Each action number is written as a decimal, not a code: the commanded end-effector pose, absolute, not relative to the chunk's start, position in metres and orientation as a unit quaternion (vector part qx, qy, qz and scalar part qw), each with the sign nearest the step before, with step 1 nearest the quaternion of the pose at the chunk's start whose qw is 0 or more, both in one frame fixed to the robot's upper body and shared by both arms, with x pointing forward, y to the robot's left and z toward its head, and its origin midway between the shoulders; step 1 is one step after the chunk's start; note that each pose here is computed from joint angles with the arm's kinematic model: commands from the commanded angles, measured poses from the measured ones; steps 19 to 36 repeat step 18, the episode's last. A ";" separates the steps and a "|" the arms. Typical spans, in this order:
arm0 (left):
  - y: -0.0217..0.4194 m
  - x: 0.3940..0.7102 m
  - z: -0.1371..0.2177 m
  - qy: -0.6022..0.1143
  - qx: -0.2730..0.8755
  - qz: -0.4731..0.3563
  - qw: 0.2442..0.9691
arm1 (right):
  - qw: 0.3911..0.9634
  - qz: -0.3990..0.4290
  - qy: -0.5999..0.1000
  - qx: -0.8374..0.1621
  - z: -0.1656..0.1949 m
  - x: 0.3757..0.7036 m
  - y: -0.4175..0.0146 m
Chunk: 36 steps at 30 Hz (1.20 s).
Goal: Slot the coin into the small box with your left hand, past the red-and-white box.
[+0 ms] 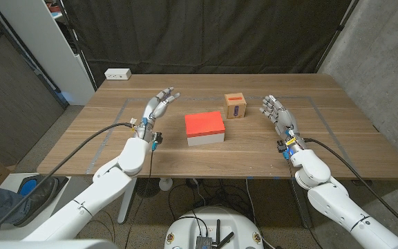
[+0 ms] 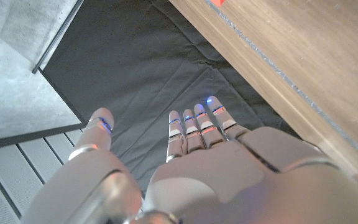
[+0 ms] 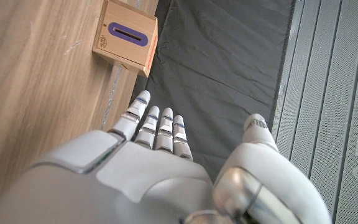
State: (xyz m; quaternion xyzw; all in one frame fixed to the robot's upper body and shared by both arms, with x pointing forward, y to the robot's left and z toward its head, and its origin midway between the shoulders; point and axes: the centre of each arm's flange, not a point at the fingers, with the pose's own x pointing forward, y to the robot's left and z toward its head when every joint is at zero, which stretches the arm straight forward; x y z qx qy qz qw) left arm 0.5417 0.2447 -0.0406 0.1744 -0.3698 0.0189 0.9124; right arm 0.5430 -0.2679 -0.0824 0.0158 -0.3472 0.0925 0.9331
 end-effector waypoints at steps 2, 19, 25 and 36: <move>0.259 0.555 -0.078 -0.345 0.083 0.011 0.935 | 0.935 0.091 -0.342 0.025 -0.094 0.547 -0.271; 0.255 0.558 -0.078 -0.347 0.077 0.005 0.935 | 0.936 0.093 -0.337 0.037 -0.096 0.552 -0.269; 0.255 0.558 -0.078 -0.347 0.077 0.005 0.935 | 0.936 0.093 -0.337 0.037 -0.096 0.552 -0.269; 0.255 0.558 -0.078 -0.347 0.077 0.005 0.935 | 0.936 0.093 -0.337 0.037 -0.096 0.552 -0.269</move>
